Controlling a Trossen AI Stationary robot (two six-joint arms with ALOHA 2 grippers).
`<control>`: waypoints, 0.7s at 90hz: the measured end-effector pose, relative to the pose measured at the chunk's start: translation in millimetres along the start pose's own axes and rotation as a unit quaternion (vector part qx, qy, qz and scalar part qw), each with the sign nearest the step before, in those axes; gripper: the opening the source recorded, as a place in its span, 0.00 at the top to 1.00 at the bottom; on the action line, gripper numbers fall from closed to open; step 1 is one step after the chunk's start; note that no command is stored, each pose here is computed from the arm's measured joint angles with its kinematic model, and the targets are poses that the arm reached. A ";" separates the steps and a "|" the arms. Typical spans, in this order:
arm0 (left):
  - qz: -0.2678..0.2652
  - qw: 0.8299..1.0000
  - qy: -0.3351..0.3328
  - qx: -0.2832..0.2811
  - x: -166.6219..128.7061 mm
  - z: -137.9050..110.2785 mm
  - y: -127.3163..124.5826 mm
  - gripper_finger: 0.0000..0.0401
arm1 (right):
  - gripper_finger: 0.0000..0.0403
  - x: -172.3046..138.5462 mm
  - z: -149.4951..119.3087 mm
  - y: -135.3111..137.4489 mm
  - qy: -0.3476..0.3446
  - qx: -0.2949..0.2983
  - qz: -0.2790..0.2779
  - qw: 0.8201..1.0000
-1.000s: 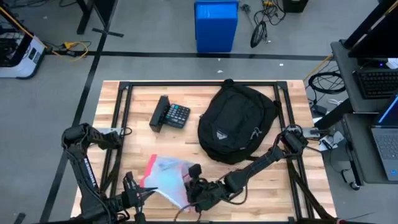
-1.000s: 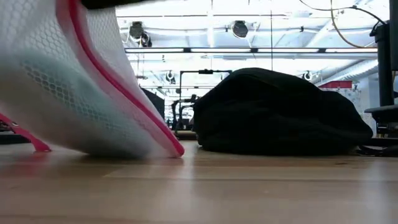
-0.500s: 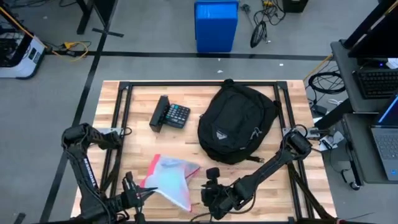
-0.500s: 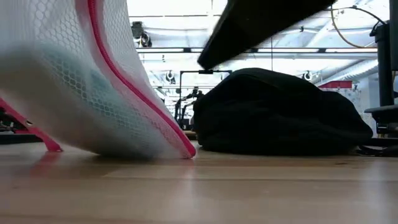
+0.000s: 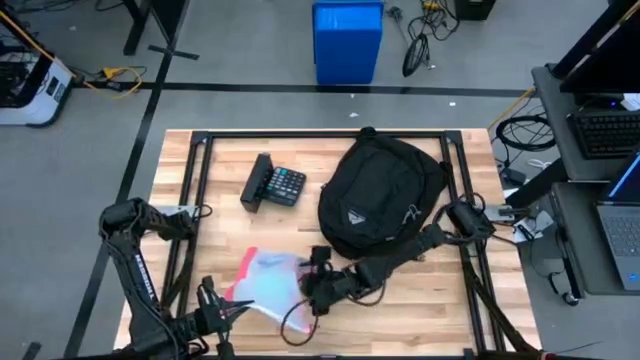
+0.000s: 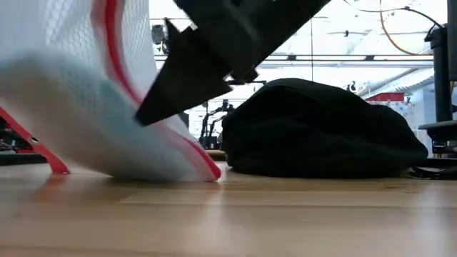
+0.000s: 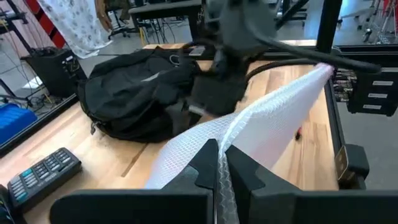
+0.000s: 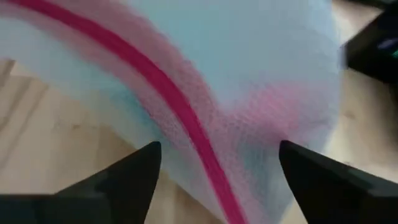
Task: Unpack backpack
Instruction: Open the white zip bag
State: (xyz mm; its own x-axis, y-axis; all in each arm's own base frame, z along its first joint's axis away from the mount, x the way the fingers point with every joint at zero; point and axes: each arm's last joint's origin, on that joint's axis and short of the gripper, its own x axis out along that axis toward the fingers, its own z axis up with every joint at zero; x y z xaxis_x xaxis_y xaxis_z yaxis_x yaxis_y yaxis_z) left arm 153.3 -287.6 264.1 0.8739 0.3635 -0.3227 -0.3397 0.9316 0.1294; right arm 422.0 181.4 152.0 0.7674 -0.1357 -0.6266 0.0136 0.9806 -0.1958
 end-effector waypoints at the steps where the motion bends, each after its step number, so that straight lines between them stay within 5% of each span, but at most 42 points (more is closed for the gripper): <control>1: 0.000 1.000 0.000 0.000 0.0 0.0 0.0 1.00 | 0.22 1.9 -0.6 -0.8 0.001 0.001 0.001 1.000; 22: 0.001 1.000 -0.004 0.000 0.2 0.3 0.1 1.00 | 0.30 29.0 -12.7 -19.5 0.023 0.002 -0.016 1.000; 32: 0.001 1.000 -0.006 -0.001 0.2 0.4 0.1 1.00 | 0.48 33.6 -13.4 -29.6 0.030 0.015 -0.027 0.999; 48: 0.002 1.000 -0.013 -0.005 0.2 0.8 0.0 1.00 | 0.93 32.7 -14.4 -27.5 0.034 -0.010 -0.025 0.999; 63: 0.002 1.000 -0.018 -0.008 0.2 1.3 -0.2 1.00 | 0.99 14.6 -11.7 -13.7 0.044 -0.022 -0.008 0.999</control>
State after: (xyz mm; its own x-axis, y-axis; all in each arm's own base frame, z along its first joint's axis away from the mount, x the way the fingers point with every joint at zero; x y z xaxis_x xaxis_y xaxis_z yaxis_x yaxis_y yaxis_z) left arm 154.0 -287.7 265.3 0.8841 0.3677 -0.2884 -0.3493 0.9299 0.1149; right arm 425.5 164.4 136.6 0.7075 -0.1646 -0.6873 -0.0046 0.9714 -0.2374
